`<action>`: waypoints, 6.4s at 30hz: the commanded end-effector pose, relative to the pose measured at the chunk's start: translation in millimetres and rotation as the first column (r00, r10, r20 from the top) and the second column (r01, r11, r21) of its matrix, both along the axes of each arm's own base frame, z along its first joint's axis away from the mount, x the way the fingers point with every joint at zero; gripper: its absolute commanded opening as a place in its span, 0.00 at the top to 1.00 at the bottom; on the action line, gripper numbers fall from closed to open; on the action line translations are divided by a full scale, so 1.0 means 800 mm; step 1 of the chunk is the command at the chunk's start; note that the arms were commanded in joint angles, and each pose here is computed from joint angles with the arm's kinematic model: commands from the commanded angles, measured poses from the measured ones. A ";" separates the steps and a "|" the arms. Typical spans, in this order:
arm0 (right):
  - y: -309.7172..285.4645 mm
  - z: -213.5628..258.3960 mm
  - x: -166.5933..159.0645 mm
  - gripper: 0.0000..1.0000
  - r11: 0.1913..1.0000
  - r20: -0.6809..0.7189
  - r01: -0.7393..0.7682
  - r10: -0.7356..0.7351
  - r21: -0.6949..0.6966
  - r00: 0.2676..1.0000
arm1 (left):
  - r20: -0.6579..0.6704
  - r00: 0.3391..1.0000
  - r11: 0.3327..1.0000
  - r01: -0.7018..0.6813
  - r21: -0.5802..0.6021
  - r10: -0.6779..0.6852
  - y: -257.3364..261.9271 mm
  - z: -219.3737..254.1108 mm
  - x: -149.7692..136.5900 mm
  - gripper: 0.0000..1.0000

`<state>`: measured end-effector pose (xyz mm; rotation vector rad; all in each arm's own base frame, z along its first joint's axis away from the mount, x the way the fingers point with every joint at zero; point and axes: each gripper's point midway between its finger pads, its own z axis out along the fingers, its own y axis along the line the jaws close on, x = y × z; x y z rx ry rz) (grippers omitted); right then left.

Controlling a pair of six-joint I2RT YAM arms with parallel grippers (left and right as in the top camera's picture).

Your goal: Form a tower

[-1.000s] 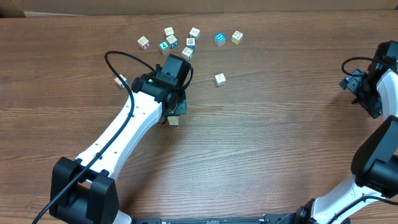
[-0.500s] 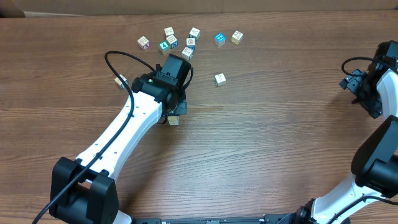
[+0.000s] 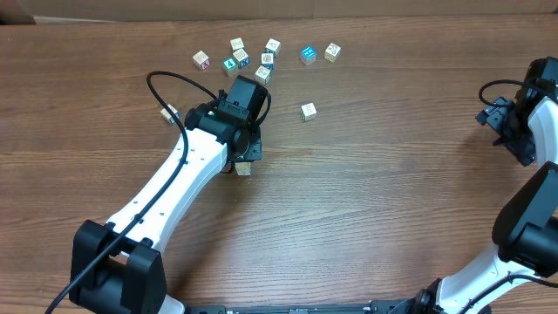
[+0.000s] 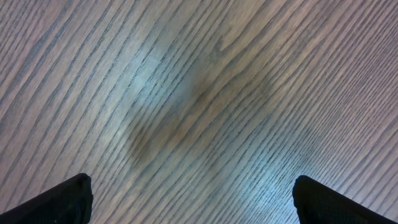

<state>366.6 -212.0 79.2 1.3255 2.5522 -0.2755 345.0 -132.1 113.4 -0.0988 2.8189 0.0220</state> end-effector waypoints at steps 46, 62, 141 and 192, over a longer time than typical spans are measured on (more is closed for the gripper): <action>-0.007 0.021 0.006 0.00 1.000 0.041 0.003 -0.001 -0.028 0.999 | -0.024 1.000 1.000 0.014 0.022 -0.013 0.003 -0.008 -0.004 0.76; -0.007 0.021 0.006 0.00 1.000 0.041 0.003 -0.001 -0.028 0.999 | -0.030 0.999 1.000 0.014 0.024 -0.013 0.004 -0.008 -0.006 0.25; -0.007 0.021 0.006 0.00 1.000 0.041 0.003 -0.002 -0.028 0.999 | 0.203 0.921 0.943 -0.326 -0.063 0.332 0.169 0.102 0.094 0.01; -0.007 0.021 0.006 0.00 1.000 0.041 0.003 -0.001 -0.028 0.999 | 0.203 0.921 0.943 -0.326 -0.063 0.332 0.169 0.102 0.094 0.00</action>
